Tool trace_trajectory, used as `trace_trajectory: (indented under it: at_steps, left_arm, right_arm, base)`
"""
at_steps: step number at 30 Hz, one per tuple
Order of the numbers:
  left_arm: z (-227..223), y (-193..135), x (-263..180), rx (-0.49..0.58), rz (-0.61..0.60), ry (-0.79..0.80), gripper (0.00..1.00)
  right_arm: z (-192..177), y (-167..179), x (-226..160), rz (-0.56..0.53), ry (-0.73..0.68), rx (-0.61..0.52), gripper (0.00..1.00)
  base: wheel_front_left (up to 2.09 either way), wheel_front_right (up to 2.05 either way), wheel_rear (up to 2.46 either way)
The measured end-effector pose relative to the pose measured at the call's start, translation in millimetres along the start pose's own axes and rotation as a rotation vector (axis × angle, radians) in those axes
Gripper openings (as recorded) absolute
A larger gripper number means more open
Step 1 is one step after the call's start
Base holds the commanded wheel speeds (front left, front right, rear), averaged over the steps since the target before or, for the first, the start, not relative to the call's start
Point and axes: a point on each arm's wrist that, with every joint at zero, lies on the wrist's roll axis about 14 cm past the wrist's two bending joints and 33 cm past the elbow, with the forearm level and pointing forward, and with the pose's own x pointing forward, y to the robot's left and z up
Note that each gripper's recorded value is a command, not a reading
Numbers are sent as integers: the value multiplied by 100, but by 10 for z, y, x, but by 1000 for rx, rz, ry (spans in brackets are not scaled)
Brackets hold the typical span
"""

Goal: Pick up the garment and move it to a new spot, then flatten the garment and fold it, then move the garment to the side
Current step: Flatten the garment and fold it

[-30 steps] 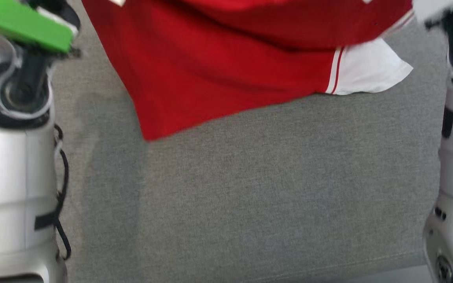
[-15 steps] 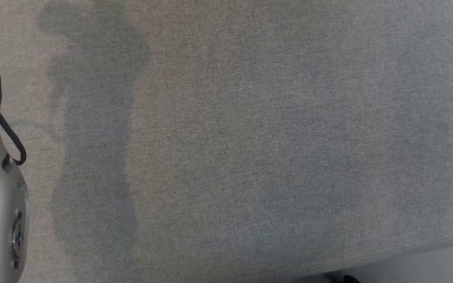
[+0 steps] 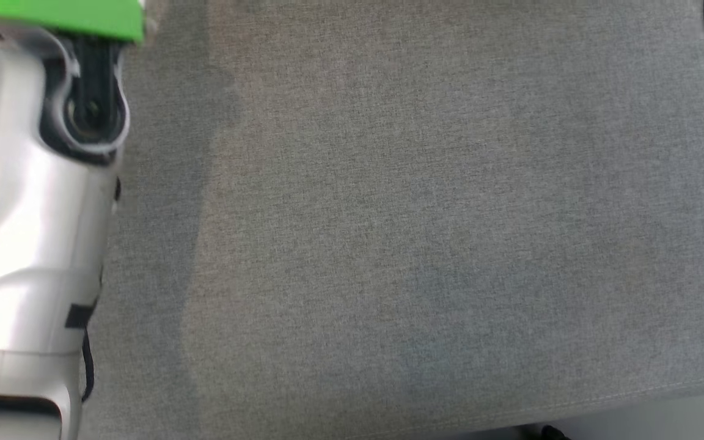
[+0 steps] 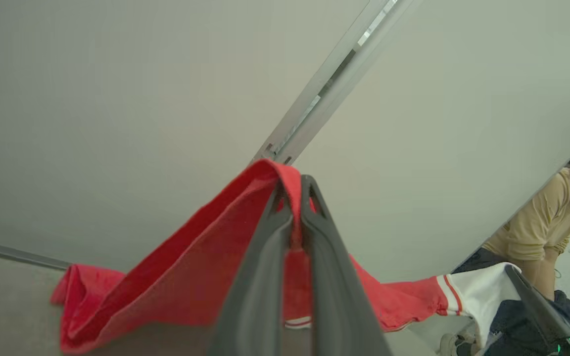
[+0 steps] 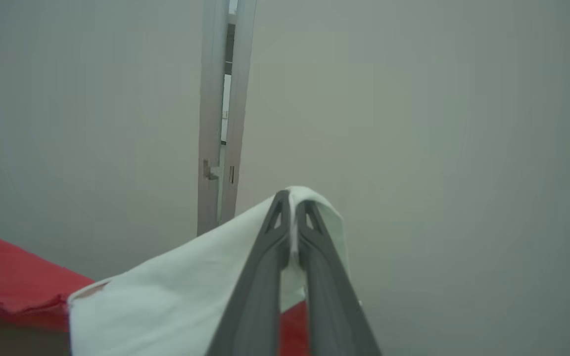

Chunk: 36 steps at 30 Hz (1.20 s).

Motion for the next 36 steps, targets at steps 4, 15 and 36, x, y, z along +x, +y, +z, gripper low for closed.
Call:
trace_trajectory:
  at_steps: [4,15,36]
  left_arm:
    - [-469,309,-516,-2,117,156,0]
    - [-838,485,-1830,17,291,413,0]
    - [-730,325,-3021,28,494,495,0]
  right_arm:
    - [-564,6,-528,-14,211,80,0]
    - [-976,186,-2156,-65,707,282,0]
    - [-580,504,-3467,-183,945,411,0]
  base:
    - [0,0,0]
    - [0,0,0]
    - [0,0,0]
